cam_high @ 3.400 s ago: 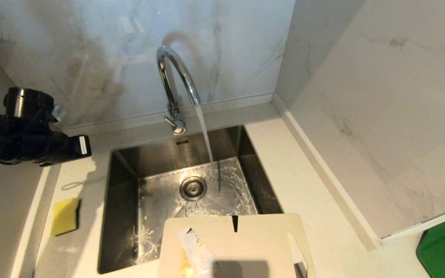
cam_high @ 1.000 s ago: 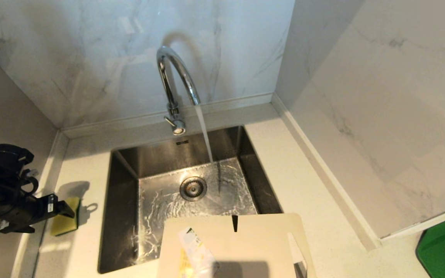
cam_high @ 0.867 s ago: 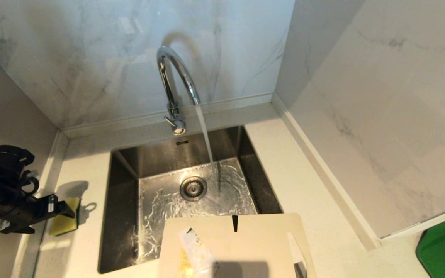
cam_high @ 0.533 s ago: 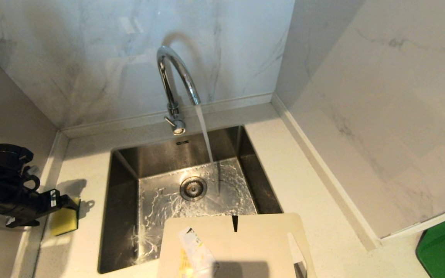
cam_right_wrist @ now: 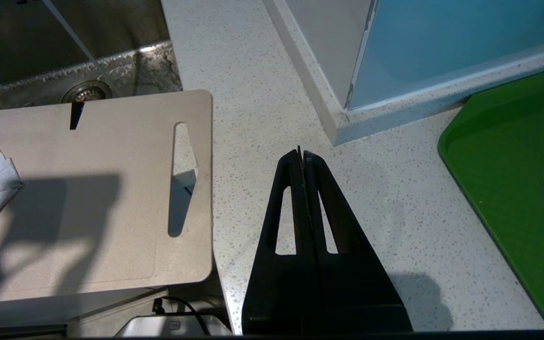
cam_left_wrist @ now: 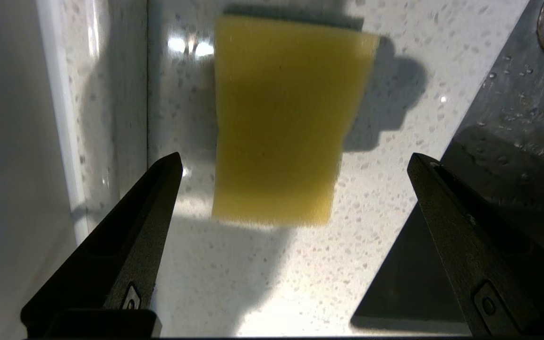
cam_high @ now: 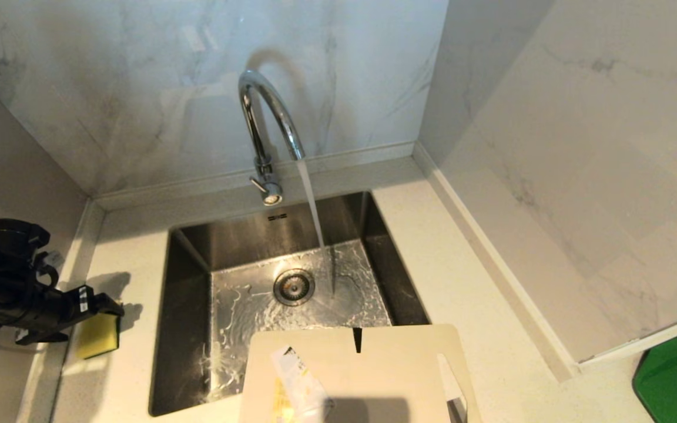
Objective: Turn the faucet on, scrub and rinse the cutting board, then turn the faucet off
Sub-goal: Pick up the cleaning cloth
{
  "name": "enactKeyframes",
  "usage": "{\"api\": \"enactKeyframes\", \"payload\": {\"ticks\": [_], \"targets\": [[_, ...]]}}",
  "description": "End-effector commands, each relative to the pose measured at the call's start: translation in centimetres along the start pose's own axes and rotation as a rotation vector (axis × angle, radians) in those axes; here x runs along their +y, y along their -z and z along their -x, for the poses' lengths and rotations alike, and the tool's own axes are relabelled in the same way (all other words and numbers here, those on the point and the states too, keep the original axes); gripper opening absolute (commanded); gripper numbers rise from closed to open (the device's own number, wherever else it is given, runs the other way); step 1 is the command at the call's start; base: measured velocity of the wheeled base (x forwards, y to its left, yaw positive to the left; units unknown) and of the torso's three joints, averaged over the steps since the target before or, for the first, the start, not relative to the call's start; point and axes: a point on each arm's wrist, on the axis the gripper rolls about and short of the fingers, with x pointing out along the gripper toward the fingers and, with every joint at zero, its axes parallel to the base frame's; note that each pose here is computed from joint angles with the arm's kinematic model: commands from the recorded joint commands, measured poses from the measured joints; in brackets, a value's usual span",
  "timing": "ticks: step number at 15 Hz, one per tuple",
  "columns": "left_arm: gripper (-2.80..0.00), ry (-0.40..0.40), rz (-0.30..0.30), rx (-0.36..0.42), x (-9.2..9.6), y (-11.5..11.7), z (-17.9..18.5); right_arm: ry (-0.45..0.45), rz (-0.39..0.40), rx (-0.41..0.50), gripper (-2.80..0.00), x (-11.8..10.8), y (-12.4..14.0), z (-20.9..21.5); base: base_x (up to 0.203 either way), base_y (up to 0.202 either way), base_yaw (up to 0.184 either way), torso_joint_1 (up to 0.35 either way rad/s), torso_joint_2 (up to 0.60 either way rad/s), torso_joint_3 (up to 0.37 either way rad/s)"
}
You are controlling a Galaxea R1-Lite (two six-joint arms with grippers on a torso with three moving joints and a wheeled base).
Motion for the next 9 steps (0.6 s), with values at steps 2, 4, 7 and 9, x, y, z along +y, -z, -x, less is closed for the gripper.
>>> {"api": "enactKeyframes", "payload": {"ticks": [2, 4, 7, 9], "targets": [[0.00, -0.003, 0.012, -0.015, 0.5, -0.2, -0.5, 0.000, 0.000, 0.000, -2.80, 0.0, 0.0, 0.0, 0.000, 0.000, 0.000, 0.000, 0.00, 0.000], [0.00, -0.004, 0.016, -0.014, 0.6, -0.3, -0.8, 0.000, 0.000, 0.001, -2.80, 0.0, 0.0, 0.0, 0.000, 0.000, 0.000, 0.000, 0.00, 0.000], [0.00, 0.020, 0.015, -0.029, 0.6, -0.5, -1.5, 0.000, 0.000, 0.000, -2.80, 0.0, 0.0, 0.0, 0.000, 0.000, 0.000, 0.000, 0.00, 0.000], [0.00, 0.023, 0.018, -0.036, 0.6, -0.6, -1.8, 0.000, 0.000, 0.000, -2.80, 0.0, 0.0, 0.0, 0.000, 0.000, 0.000, 0.000, 0.00, 0.000]]}}
